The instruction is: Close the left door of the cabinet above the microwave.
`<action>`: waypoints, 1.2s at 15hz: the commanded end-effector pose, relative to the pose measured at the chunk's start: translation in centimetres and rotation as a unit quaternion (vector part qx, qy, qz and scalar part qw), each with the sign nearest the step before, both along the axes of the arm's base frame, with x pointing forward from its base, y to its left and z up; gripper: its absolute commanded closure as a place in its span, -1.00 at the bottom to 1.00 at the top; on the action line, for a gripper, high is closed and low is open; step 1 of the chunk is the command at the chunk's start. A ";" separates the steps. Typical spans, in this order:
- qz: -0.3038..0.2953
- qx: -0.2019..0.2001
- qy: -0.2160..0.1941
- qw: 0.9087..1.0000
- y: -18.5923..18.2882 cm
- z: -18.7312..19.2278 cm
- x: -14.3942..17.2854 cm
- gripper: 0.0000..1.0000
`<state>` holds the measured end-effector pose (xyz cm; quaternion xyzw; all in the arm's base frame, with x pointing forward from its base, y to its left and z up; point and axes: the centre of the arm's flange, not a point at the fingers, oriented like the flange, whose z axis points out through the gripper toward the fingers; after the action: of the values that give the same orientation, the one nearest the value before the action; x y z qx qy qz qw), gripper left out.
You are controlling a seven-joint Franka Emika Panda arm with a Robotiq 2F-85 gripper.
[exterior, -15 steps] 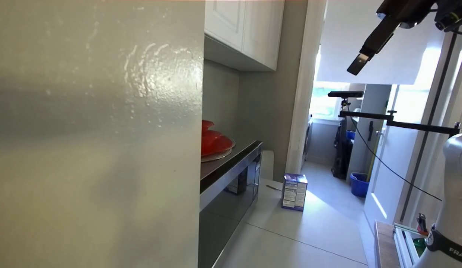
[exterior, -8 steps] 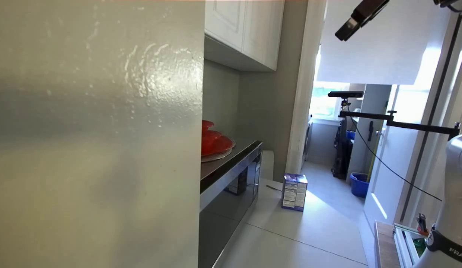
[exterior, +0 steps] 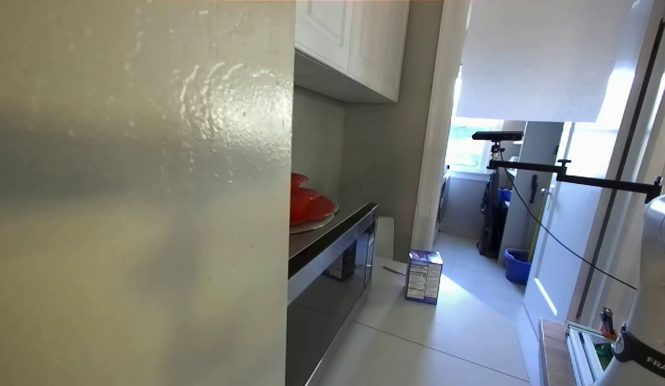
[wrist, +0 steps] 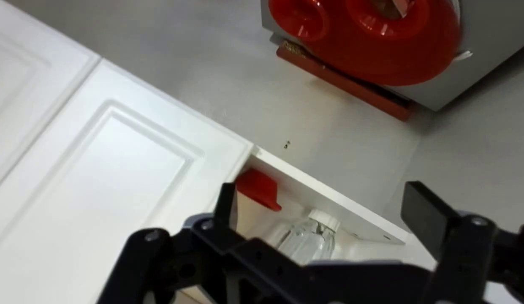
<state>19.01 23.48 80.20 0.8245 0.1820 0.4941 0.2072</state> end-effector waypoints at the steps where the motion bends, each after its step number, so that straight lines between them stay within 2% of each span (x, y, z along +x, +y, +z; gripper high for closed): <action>1: 0.004 -0.002 -0.002 1.000 0.5 0.2 -0.1 -1.00; 6: 0.002 0.000 0.001 1.000 0.2 0.0 0.2 -1.00; 8: 0.016 -0.042 -0.032 0.998 0.5 1.2 0.7 -1.00; 10: 0.034 -0.089 -0.068 0.993 1.7 3.2 1.3 -1.00; 14: 0.075 -0.169 -0.130 0.974 4.3 7.5 2.2 -1.00; 18: 0.133 -0.241 -0.175 0.945 8.8 10.2 0.5 -1.00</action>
<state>19.96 28.77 87.35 0.6692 0.3210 0.5814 0.3332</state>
